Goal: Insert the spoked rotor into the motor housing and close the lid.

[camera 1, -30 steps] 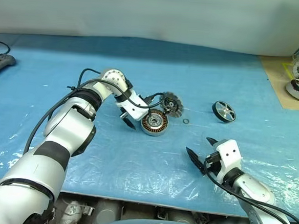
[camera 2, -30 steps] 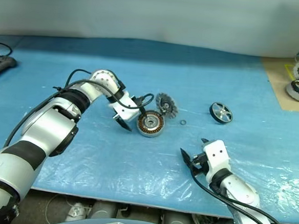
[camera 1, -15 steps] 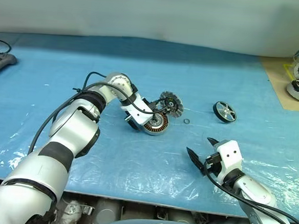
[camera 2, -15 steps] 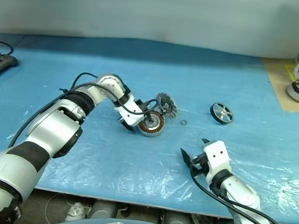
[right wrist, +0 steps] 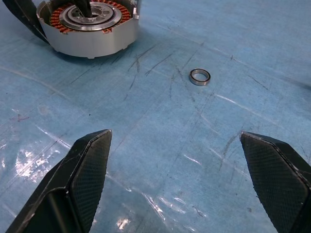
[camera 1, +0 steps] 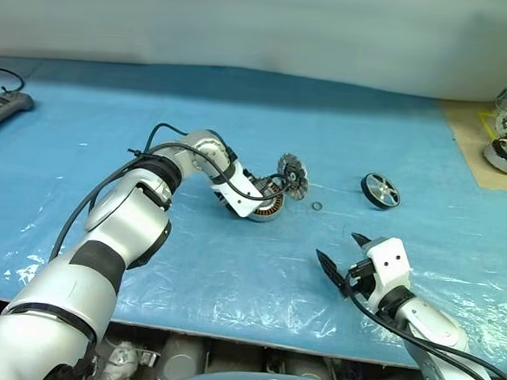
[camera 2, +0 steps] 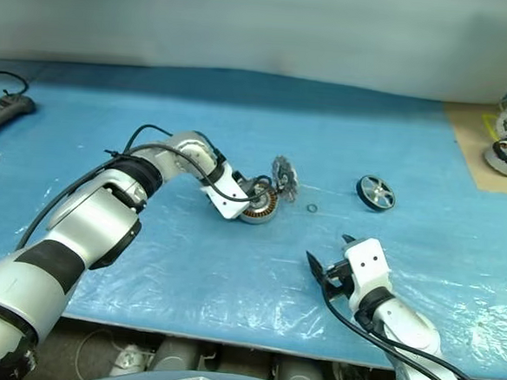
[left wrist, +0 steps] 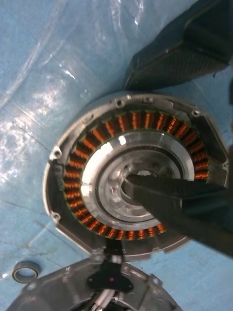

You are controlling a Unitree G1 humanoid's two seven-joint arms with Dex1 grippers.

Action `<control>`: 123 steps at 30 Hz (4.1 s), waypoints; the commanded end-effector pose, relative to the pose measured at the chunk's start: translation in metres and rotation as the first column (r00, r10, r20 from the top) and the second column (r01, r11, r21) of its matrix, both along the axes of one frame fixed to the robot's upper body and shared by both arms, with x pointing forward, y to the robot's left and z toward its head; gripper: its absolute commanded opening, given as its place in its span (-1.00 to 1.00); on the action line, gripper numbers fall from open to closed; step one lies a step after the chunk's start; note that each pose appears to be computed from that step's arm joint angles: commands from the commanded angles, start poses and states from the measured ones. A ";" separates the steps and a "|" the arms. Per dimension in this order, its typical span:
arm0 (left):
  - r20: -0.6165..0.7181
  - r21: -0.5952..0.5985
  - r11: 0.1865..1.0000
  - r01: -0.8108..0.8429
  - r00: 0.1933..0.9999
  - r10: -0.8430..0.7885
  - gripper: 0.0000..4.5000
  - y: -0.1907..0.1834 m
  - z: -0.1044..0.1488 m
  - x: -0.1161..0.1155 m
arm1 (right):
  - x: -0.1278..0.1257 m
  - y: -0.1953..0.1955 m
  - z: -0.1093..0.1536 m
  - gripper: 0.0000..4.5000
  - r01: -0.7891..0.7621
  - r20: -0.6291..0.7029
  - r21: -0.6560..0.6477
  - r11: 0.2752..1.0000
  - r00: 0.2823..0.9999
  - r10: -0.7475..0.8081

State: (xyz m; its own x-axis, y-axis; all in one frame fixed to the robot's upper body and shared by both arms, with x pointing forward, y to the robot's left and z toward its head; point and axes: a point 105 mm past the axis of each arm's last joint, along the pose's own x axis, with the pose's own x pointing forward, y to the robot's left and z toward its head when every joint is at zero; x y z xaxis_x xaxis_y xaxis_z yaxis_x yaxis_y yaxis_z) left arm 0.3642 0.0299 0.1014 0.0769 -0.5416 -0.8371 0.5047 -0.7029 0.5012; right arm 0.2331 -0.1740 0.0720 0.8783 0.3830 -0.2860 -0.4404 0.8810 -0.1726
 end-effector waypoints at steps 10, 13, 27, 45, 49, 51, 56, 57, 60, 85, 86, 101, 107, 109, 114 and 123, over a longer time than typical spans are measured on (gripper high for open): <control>-0.092 0.032 0.998 -0.057 0.994 0.059 -0.01 0.014 -0.012 -0.004 | 0.002 0.003 0.011 1.00 -0.013 0.050 -0.011 1.000 0.999 0.014; -0.254 0.006 0.972 -0.235 0.940 0.228 -0.01 0.010 -0.008 0.001 | 0.002 0.004 0.010 1.00 -0.015 0.049 -0.008 1.000 0.999 0.016; -0.499 0.136 0.840 -0.526 0.696 0.516 -0.01 -0.016 -0.011 -0.031 | 0.003 0.010 -0.001 1.00 -0.051 0.025 -0.023 0.998 0.998 0.052; -0.529 0.285 0.662 -0.694 0.462 0.712 0.70 -0.037 -0.015 -0.047 | -0.001 0.012 -0.009 1.00 -0.054 0.008 -0.035 0.998 0.999 0.054; -0.587 0.297 0.621 -0.725 0.374 0.718 0.99 -0.039 -0.004 -0.044 | -0.001 0.011 -0.009 1.00 -0.043 0.011 -0.034 0.998 0.999 0.043; -0.617 0.309 0.596 -0.741 0.320 0.719 0.99 -0.039 0.001 -0.042 | -0.002 0.011 -0.011 1.00 -0.042 0.008 -0.035 0.999 0.999 0.042; -0.745 0.295 0.673 -0.678 0.277 0.606 0.99 -0.036 0.035 -0.051 | -0.002 0.012 -0.011 1.00 -0.044 0.006 -0.032 0.999 0.999 0.044; -0.763 0.278 0.691 -0.667 0.283 0.581 0.99 -0.035 0.041 -0.052 | -0.002 0.012 -0.011 1.00 -0.045 0.008 -0.027 0.999 0.999 0.045; -0.799 0.244 0.727 -0.642 0.291 0.526 0.99 -0.027 0.055 -0.054 | 0.001 0.012 -0.006 1.00 -0.047 0.024 -0.010 0.999 0.999 0.048; -0.777 -0.210 0.741 -0.637 0.569 0.269 0.99 0.071 0.026 -0.027 | 0.019 0.026 0.043 1.00 -0.135 0.128 0.171 0.976 0.985 0.113; -0.788 -0.209 0.738 -0.641 0.557 0.261 0.99 0.071 0.023 -0.030 | 0.019 0.031 0.047 1.00 -0.162 0.129 0.186 0.969 0.982 0.139; -0.651 -0.390 0.677 -0.624 0.707 0.277 0.99 0.070 0.005 -0.040 | 0.024 0.051 0.054 1.00 -0.705 -0.185 -0.304 0.641 0.703 0.686; -0.626 -0.525 0.609 -0.595 0.754 0.197 0.99 0.062 0.008 -0.052 | 0.033 0.054 0.033 1.00 -0.780 -0.302 -0.443 0.442 0.594 0.746; -0.646 -0.516 0.601 -0.610 0.738 0.195 0.99 0.065 0.002 -0.058 | 0.038 0.059 0.032 1.00 -0.785 -0.305 -0.464 0.412 0.578 0.757; -0.680 -0.472 0.572 -0.671 0.690 0.248 0.99 0.071 -0.019 -0.066 | 0.056 0.056 0.036 1.00 -0.756 -0.319 -0.568 0.327 0.568 0.758; -0.680 -0.483 0.543 -0.687 0.685 0.262 0.99 0.067 -0.011 -0.062 | 0.052 0.075 0.058 1.00 -0.786 -0.340 -0.583 0.208 0.468 0.816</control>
State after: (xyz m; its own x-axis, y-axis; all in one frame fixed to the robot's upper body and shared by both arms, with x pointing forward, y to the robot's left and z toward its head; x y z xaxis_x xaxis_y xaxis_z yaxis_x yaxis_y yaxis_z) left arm 0.2989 0.0963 0.0782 0.2077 -0.9388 -0.2749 0.9638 0.1483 0.2216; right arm 0.2849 -0.1058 0.1224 0.2285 0.6337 -0.7390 -0.8537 -0.2344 -0.4650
